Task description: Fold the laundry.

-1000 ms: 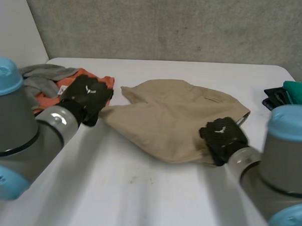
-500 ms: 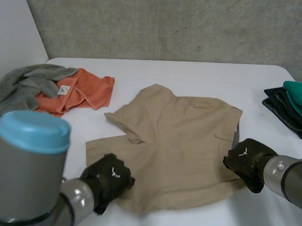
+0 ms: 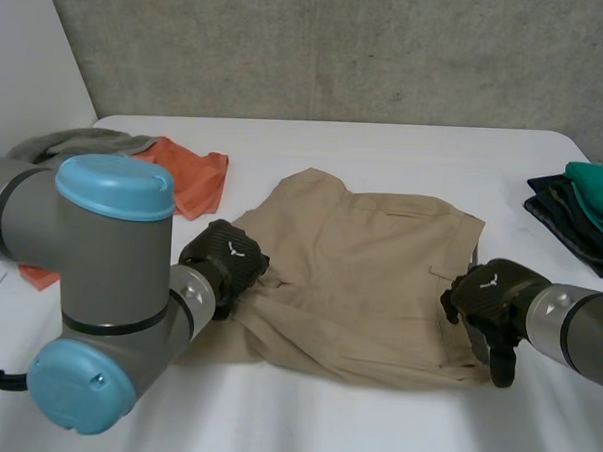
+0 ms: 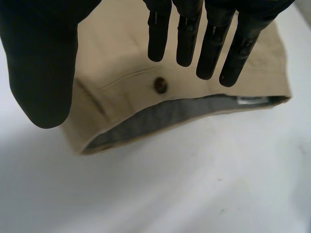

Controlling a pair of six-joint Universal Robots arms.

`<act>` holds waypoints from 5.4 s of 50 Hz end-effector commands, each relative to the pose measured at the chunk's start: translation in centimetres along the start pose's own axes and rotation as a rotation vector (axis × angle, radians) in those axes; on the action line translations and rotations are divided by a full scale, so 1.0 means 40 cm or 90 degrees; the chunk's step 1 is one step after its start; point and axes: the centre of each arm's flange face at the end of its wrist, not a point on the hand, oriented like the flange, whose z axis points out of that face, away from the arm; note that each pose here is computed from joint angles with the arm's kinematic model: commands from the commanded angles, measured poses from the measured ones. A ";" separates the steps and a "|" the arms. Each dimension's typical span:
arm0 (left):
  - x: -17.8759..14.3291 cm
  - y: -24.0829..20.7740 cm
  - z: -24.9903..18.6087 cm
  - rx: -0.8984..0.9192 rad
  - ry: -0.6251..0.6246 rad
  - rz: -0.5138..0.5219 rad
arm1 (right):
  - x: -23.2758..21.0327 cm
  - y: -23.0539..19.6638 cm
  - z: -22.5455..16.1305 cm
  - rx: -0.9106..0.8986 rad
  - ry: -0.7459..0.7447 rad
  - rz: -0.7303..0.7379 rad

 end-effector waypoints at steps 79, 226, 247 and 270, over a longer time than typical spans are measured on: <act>-0.116 -0.075 0.347 0.267 -0.274 0.070 | 0.163 -0.089 0.307 0.227 0.362 -0.096; 0.099 -0.118 0.256 0.135 -0.001 -0.288 | 0.123 -0.100 0.290 0.247 -0.020 0.323; 0.068 -0.115 0.220 0.101 -0.006 -0.238 | 0.104 -0.119 0.299 0.229 0.052 0.161; -0.106 -0.271 -0.149 0.371 0.138 -0.253 | 0.020 -0.098 0.064 0.343 0.097 0.190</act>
